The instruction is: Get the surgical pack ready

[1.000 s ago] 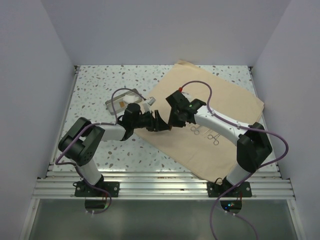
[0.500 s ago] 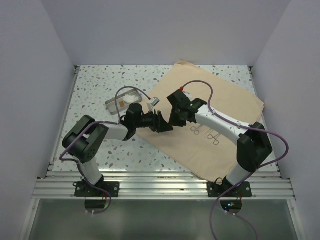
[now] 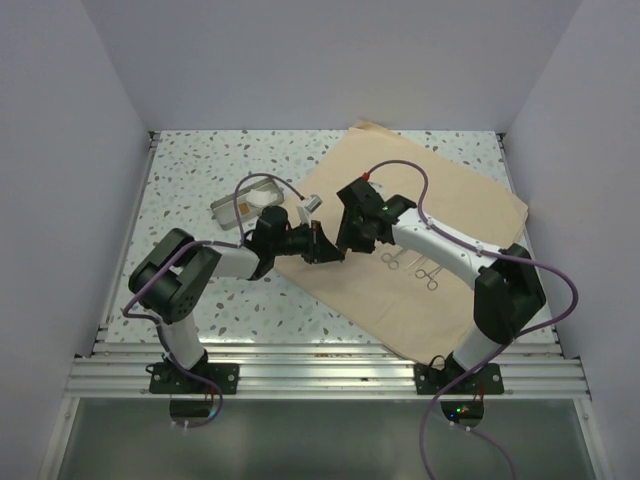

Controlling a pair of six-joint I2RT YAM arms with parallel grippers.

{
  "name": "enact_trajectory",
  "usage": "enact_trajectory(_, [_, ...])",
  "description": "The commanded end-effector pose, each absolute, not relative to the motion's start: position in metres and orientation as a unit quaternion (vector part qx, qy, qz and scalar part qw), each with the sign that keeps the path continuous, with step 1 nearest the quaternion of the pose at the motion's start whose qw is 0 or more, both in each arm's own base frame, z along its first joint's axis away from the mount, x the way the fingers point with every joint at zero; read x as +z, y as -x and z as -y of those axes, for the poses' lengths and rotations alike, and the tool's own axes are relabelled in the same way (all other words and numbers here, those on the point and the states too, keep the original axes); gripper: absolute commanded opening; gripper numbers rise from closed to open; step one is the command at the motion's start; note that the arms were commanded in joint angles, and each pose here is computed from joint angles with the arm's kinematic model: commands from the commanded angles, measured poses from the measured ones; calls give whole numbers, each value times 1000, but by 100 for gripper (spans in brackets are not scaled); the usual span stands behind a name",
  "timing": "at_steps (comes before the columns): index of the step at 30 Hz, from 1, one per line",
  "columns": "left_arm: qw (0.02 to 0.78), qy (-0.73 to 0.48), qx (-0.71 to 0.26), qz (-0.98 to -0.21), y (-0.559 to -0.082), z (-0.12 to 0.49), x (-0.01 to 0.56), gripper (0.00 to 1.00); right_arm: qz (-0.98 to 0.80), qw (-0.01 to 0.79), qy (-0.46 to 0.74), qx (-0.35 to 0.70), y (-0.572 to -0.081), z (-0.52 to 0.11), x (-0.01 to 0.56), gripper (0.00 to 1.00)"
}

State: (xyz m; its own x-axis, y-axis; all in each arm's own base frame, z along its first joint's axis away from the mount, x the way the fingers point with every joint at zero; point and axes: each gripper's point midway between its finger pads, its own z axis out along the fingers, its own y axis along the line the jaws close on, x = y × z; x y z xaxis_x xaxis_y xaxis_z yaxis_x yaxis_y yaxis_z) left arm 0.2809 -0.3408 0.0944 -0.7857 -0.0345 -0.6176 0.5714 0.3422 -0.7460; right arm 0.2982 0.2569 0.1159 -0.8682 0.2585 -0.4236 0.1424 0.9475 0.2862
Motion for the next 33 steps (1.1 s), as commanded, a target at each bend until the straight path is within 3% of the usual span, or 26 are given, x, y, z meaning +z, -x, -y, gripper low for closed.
enact_trajectory(1, [312,-180,-544,-758,-295,342,117,0,-951,258,-116,128,-312,-244,137,43])
enact_trajectory(5, [333,-133,-520,-775,-312,313,121,0,-945,282,-140,89,-335,-201,146,54])
enact_trajectory(10, [364,14,-448,-816,-361,226,122,0,-941,312,-121,39,-344,-160,159,55])
enact_trajectory(15, [391,175,-375,-822,-410,136,118,0,-949,296,-91,53,-340,-152,147,54])
enact_trajectory(21, [363,230,-369,-824,-447,107,99,0,-958,258,-100,72,-338,-142,128,53])
enact_trajectory(33, [347,285,-368,-814,-460,70,73,8,-956,261,-115,63,-345,-125,124,53])
